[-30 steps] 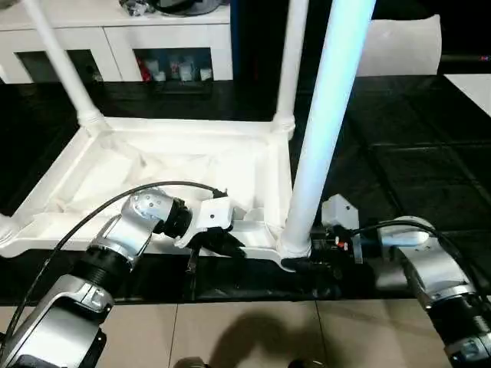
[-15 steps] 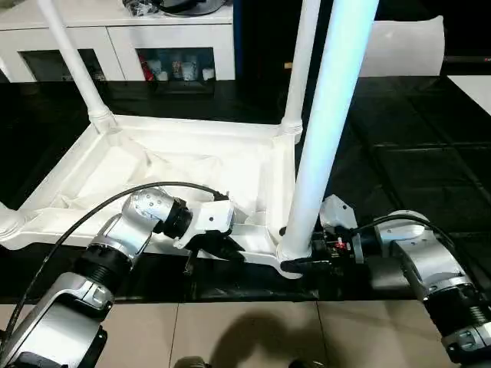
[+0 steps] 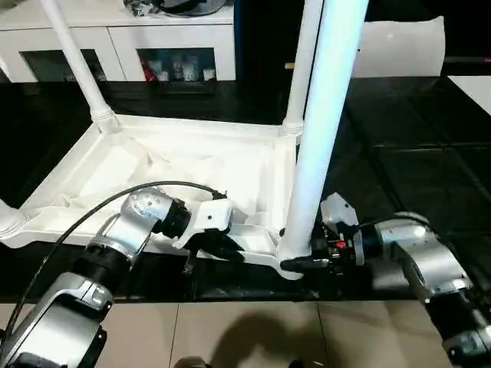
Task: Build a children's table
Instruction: Rotate leg to tighten
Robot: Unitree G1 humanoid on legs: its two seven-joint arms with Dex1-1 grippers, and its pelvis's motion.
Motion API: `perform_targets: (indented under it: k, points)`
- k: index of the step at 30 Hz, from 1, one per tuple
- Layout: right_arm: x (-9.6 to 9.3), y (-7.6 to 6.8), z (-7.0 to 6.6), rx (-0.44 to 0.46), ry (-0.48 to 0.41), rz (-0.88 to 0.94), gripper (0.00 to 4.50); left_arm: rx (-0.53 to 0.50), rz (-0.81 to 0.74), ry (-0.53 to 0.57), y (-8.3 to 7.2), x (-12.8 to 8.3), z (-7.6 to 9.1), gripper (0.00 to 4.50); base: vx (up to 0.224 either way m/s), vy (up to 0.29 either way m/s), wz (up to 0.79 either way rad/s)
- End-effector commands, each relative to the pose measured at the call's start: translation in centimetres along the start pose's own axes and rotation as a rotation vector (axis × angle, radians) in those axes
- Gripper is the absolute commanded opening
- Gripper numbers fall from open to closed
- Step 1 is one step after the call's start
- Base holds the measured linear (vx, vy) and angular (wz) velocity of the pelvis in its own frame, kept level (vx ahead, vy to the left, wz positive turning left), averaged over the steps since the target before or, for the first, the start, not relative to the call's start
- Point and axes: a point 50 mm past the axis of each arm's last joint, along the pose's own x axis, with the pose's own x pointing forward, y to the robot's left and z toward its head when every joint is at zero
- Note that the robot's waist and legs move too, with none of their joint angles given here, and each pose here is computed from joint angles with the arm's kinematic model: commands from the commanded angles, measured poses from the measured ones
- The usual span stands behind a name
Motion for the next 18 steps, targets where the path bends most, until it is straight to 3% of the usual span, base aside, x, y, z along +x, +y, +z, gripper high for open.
perform_targets:
  k: [1,5,8,10,16,18]
  points:
    - [3.3,1.0,0.8,0.057,-0.12,-0.029,2.76,-0.027,0.181,-0.118,1.2,1.0,2.4,0.0,0.0,0.0,0.0]
    - [5.2,0.7,0.9,0.104,-0.161,-0.161,2.75,-0.089,0.268,-0.156,1.4,1.8,3.1,0.0,0.0,0.0,0.0]
    - [7.4,-0.3,1.1,0.193,-0.17,-0.346,2.75,-0.148,0.375,-0.187,1.7,2.7,3.9,0.0,0.0,0.0,0.0]
    - [9.2,-0.7,1.9,0.244,-0.201,-0.453,2.75,-0.202,0.495,-0.198,2.2,3.3,4.5,0.0,0.0,0.0,0.0]
    - [10.7,-1.2,2.7,0.293,-0.207,-0.608,2.75,-0.227,0.602,-0.18,2.5,3.9,5.2,0.0,0.0,0.0,0.0]
    - [11.0,-1.0,2.9,0.248,-0.209,-0.617,3.45,-0.205,0.613,-0.151,2.4,4.1,5.3,0.0,0.0,0.0,0.0]
